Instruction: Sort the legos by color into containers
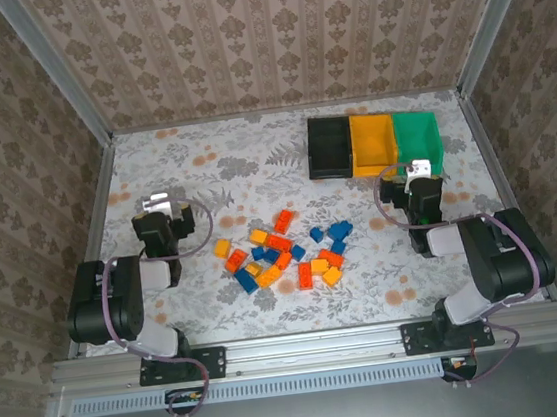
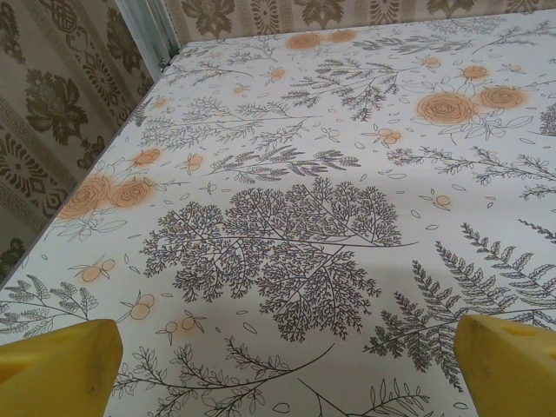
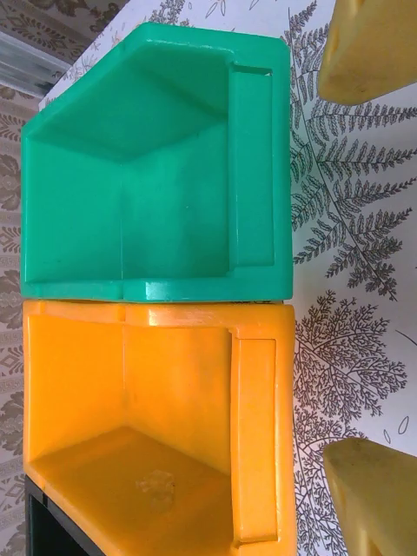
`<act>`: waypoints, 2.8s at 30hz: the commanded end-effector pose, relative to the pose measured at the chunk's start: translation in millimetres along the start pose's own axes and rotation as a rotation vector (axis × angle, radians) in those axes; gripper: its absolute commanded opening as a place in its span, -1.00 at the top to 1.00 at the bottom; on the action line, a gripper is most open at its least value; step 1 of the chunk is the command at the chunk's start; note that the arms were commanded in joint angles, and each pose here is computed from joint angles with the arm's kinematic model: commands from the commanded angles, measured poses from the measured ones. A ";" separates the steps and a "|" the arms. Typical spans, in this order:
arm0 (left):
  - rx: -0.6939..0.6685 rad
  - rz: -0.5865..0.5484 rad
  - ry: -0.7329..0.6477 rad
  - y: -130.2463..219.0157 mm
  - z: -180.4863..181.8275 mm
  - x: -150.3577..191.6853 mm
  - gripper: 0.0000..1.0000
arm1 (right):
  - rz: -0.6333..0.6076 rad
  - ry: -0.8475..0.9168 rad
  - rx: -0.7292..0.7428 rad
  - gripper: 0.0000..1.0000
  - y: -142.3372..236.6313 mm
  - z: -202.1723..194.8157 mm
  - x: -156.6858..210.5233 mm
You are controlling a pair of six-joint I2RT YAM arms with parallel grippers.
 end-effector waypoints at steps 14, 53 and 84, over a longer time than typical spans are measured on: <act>0.004 -0.037 -0.007 -4.0 -0.6 -10.1 -1.00 | -0.038 0.003 -0.008 -1.00 -4.3 0.9 -10.3; -0.021 -0.058 -0.016 4.7 -0.8 -20.7 -1.00 | 0.018 -0.006 -0.034 -1.00 1.3 -3.8 -33.9; 0.097 0.010 0.835 61.3 30.9 -125.0 -0.98 | 0.557 -0.422 0.061 -0.94 -72.8 -31.3 -102.4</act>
Point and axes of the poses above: each hand's point on the last joint's axis, 136 mm out from that joint toward the fingers, its own y axis back along the fingers, its own z axis along the line the jaws close on, x = y × z, the point moved 8 cm from there along y, back along the fingers, and after that the axes turned 3 degrees about y, right-handed, at the moved point
